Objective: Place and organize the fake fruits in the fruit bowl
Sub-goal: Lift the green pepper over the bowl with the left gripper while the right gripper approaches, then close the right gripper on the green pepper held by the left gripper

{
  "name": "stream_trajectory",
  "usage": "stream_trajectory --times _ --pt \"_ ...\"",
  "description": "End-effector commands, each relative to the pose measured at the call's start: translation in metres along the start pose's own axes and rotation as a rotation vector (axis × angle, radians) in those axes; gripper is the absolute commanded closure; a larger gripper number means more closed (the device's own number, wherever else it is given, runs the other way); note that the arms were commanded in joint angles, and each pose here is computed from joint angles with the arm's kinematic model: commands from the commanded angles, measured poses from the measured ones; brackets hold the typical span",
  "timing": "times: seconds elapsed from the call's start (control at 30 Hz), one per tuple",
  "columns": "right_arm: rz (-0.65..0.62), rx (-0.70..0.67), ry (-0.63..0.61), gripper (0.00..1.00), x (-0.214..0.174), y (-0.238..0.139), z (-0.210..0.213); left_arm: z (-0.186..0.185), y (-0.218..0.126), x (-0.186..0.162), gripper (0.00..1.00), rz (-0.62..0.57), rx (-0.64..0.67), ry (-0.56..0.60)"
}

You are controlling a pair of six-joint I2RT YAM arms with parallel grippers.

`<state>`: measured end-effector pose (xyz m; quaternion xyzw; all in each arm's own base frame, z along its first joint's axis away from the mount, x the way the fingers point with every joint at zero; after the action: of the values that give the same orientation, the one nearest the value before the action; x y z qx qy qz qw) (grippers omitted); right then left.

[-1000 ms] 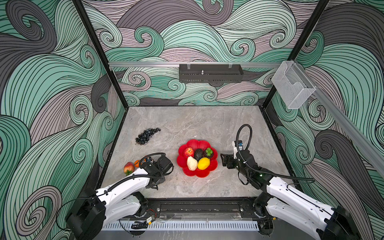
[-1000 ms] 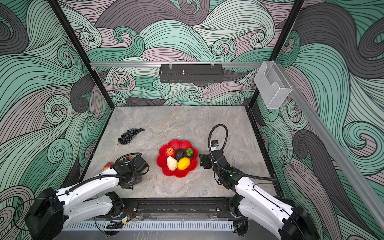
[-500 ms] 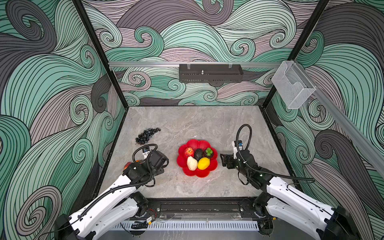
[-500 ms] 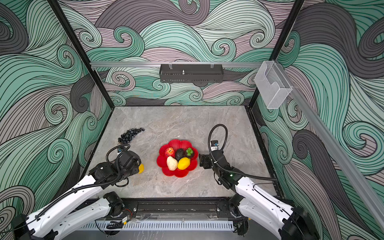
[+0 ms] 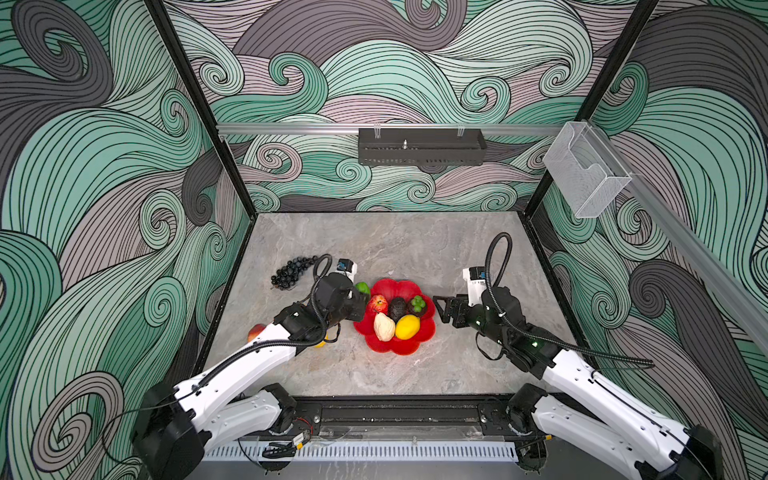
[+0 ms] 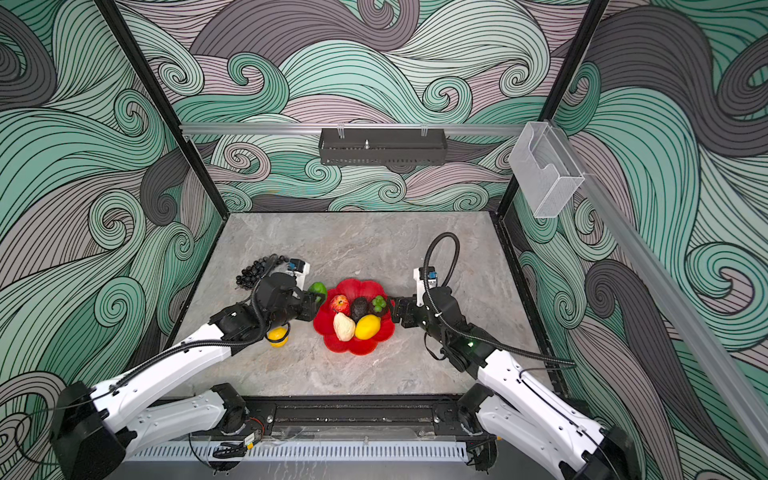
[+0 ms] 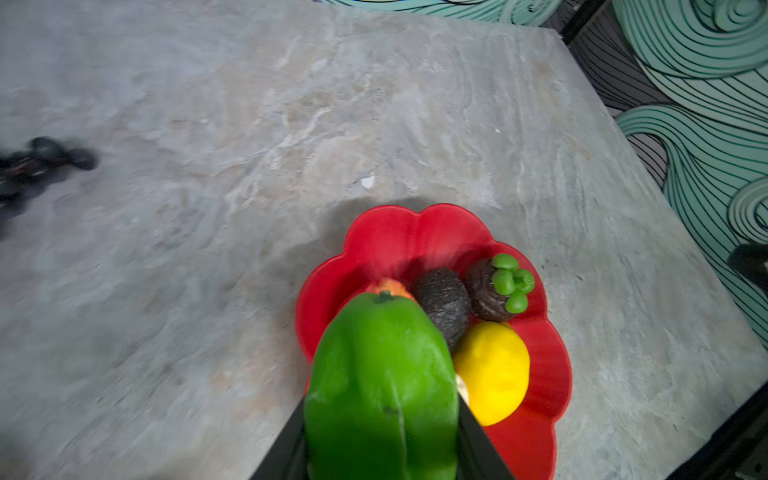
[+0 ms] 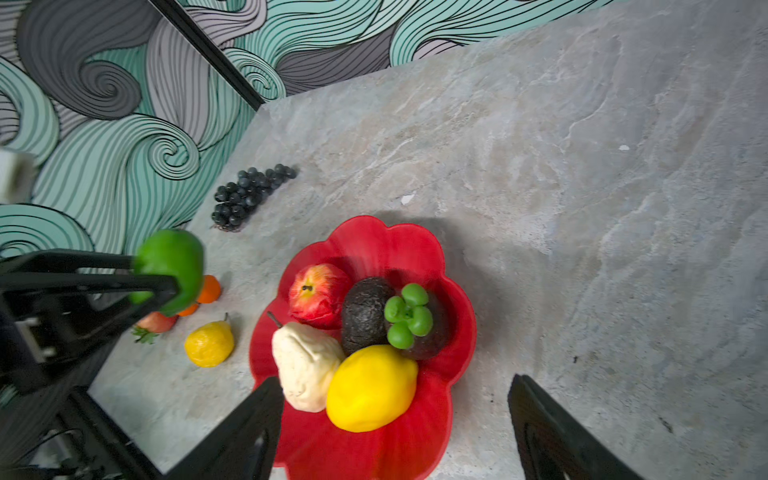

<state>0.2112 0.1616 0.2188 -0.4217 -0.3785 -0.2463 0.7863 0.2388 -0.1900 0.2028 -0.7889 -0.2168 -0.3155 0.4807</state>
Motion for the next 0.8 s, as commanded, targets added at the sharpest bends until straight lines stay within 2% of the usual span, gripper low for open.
stream_trajectory --times 0.0,0.37,0.6,0.77 --pt "0.024 0.117 0.101 0.15 0.000 -0.003 0.018 -0.045 0.002 0.017 0.85 -0.075 -0.224 0.156" --pt "0.074 0.242 0.166 0.19 -0.005 0.008 0.052 -0.072 0.010 -0.016 0.90 -0.104 -0.387 0.418" --pt "0.106 0.326 0.175 0.24 -0.006 0.020 0.073 -0.080 0.005 -0.037 0.90 -0.102 -0.481 0.512" --pt "0.159 0.331 0.170 0.29 -0.011 0.031 0.084 -0.079 0.000 -0.046 0.88 -0.125 -0.501 0.551"
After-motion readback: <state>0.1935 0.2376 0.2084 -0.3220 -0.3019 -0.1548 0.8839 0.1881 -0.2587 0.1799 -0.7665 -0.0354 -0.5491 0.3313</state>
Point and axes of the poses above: each gripper's point midway between its finger pads, its own y axis out along the fingers, its own z axis along the line the jaws close on, x = y × z, the point moved 5 cm from there along -y, back along the fingers, and after that the axes turned 6 degrees about -y, right-handed, at the moved point
